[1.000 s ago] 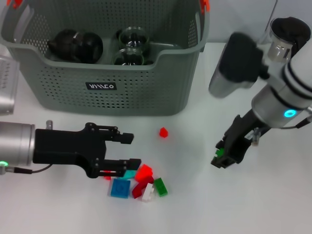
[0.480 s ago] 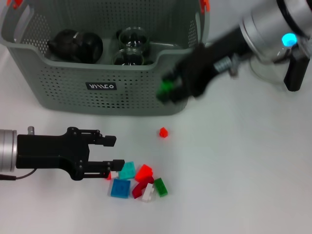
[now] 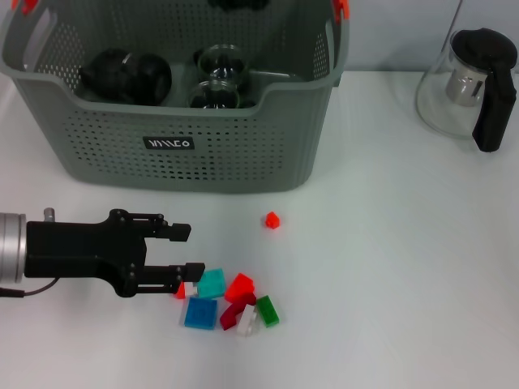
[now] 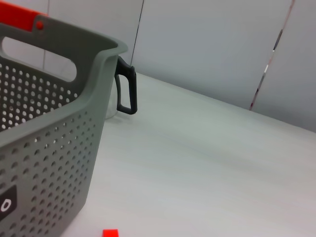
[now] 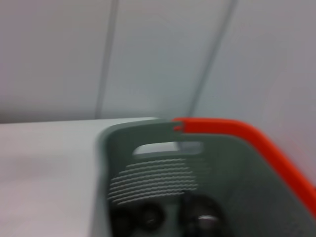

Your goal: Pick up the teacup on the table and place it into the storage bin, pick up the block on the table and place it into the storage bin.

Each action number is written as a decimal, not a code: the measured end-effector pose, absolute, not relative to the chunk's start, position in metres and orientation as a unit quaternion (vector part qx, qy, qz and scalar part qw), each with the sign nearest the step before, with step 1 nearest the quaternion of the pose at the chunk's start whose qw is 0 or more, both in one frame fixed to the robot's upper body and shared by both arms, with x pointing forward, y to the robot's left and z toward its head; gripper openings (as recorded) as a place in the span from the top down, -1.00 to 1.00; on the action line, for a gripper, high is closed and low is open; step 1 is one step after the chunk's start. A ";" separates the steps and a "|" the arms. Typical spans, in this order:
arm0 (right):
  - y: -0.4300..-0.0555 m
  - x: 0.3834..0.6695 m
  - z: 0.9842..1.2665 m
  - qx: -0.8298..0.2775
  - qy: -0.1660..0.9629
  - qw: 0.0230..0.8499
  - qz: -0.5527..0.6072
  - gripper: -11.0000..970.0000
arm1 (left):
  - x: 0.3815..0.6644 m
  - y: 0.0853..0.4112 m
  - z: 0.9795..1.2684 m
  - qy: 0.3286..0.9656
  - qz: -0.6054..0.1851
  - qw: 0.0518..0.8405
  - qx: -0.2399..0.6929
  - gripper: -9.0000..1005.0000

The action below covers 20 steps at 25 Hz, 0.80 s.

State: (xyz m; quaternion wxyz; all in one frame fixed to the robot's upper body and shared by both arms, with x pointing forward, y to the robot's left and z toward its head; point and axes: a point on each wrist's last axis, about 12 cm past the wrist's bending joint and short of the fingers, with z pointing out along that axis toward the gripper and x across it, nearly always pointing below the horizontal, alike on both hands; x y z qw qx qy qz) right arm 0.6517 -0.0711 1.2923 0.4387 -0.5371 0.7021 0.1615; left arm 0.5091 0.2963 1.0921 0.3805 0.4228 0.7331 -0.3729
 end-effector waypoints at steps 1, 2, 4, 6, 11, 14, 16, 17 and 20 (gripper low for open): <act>-0.070 0.656 1.291 -0.530 0.705 0.444 0.158 0.10 | 0.509 0.296 1.092 0.733 -0.373 0.380 0.423 -0.32; -0.069 0.659 1.290 -0.523 0.707 0.449 0.156 0.10 | 0.509 0.296 1.092 0.733 -0.372 0.380 0.423 -0.32; -0.069 0.666 1.285 -0.510 0.714 0.456 0.152 0.10 | 0.510 0.296 1.092 0.733 -0.372 0.380 0.424 -0.32; -0.071 0.671 1.280 -0.497 0.720 0.461 0.148 0.09 | 0.509 0.297 1.092 0.734 -0.372 0.379 0.424 -0.32; -0.075 0.683 1.272 -0.478 0.737 0.461 0.128 0.02 | 0.509 0.297 1.092 0.734 -0.371 0.380 0.423 -0.32; -0.076 0.687 1.268 -0.470 0.743 0.463 0.117 -0.18 | 0.510 0.297 1.093 0.733 -0.371 0.380 0.424 -0.32; -0.076 0.688 1.265 -0.467 0.745 0.462 0.114 -0.32 | 0.510 0.297 1.093 0.733 -0.371 0.380 0.425 -0.32; -0.076 0.688 1.265 -0.465 0.747 0.461 0.115 -0.42 | 0.510 0.297 1.093 0.733 -0.371 0.381 0.425 -0.32; -0.077 0.688 1.265 -0.459 0.751 0.460 0.119 -0.71 | 0.511 0.297 1.093 0.732 -0.370 0.381 0.426 -0.32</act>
